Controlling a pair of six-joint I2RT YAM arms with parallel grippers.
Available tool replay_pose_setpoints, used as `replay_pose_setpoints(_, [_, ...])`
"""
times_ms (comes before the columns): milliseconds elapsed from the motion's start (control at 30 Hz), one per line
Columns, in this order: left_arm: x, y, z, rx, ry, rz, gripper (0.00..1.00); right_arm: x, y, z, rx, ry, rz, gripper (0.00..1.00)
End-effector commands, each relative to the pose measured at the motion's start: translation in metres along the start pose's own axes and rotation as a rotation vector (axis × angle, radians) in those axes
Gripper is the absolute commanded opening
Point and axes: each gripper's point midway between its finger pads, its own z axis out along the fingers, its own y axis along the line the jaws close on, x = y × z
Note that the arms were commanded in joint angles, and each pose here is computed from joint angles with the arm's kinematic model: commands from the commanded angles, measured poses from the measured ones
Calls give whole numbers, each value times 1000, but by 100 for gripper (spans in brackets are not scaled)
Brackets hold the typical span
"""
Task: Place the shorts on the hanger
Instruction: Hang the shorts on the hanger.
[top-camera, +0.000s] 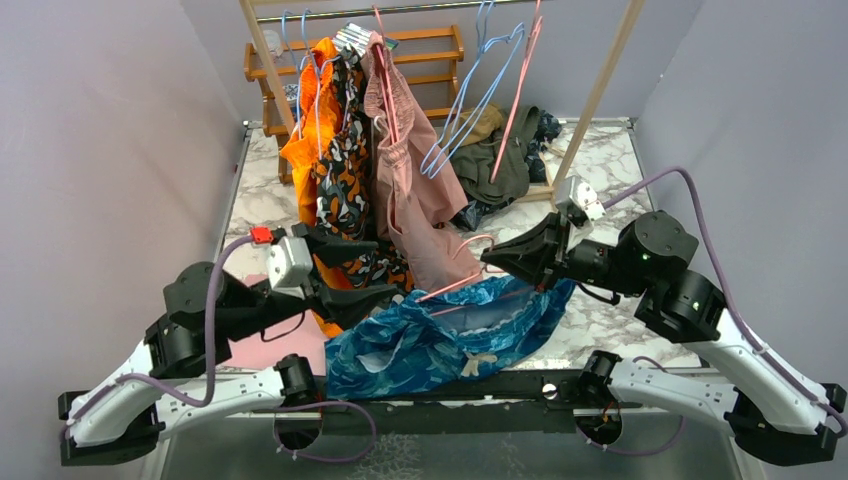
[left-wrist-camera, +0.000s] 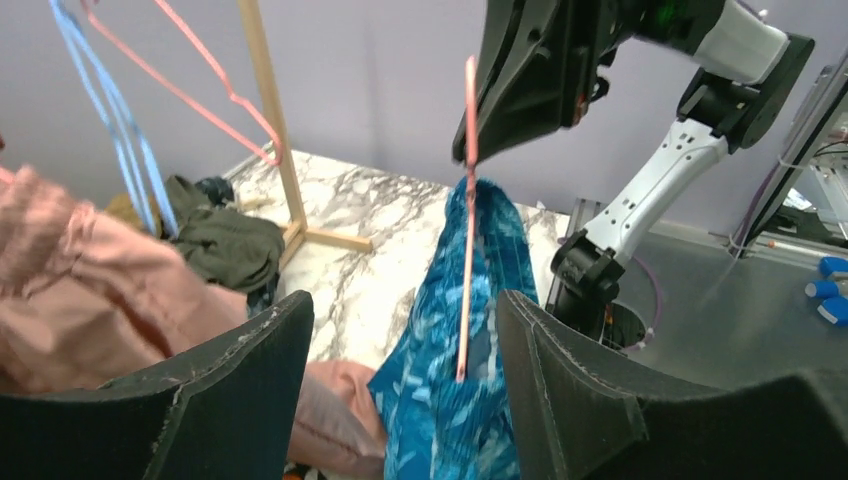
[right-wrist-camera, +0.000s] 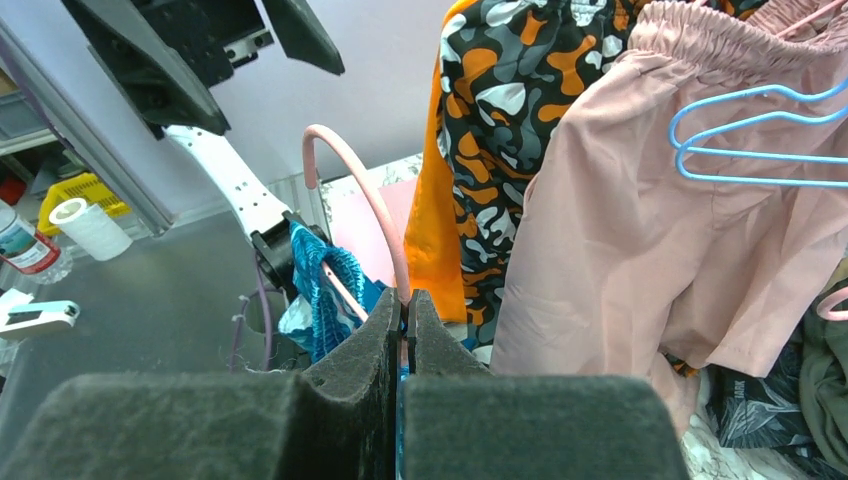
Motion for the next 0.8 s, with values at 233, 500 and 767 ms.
replay_pose_setpoints(233, [51,-23,85,189,181,95,70,6,-2,11,-7,0,15,1])
replay_pose_setpoints(500, [62,-10,100,137,171,156,70,6,-1,8,-8,-3,18,1])
replay_pose_setpoints(767, [87,-13,110,165,224,158,64,6,1,11,-18,-10,32,1])
